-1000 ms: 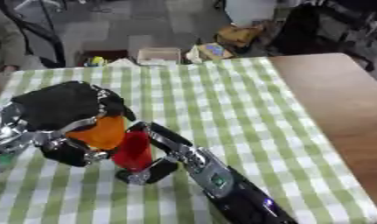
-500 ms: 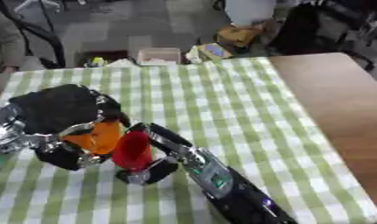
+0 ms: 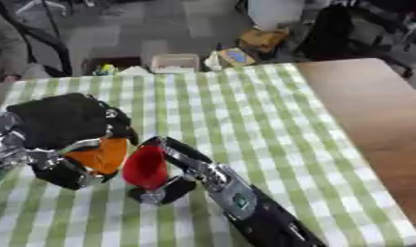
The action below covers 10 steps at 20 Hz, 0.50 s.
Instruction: Pour the contents of one cup into another cup.
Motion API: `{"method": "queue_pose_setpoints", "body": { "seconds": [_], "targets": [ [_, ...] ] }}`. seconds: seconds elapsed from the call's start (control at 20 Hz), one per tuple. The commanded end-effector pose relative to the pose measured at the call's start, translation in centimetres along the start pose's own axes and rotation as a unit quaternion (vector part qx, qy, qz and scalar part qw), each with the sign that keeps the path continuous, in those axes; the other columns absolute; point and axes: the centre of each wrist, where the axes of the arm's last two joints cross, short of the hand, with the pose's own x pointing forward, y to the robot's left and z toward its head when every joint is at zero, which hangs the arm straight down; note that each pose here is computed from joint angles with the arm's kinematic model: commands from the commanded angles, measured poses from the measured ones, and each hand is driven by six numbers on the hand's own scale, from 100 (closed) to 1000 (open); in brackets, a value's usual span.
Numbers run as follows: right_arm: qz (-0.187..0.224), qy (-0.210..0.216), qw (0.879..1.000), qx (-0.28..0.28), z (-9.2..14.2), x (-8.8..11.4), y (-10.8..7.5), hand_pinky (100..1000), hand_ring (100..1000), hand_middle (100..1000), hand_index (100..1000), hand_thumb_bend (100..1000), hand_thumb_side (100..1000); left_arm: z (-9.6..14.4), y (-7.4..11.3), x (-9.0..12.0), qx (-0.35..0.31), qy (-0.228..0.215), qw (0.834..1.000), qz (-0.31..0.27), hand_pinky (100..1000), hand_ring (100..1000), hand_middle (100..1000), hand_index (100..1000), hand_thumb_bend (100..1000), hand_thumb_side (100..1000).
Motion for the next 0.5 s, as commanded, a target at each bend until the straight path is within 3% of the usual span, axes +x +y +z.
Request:
{"method": "queue_pose_setpoints", "body": {
  "seconds": [0.05,0.5],
  "targets": [
    [-0.001,-0.012,1.000,0.000,-0.73,0.53,-0.22,485,251,227,496,100,100,0.61,1.11,-0.35,-0.003,0.009,1.000,-0.030,384,346,342,765,201,133],
    [-0.011,-0.016,1.000,0.010,-0.95,0.74,0.22,482,251,228,494,100,100,0.28,1.29,-0.26,-0.009,0.004,0.999,-0.046,373,336,331,760,224,132]
  ]
}}
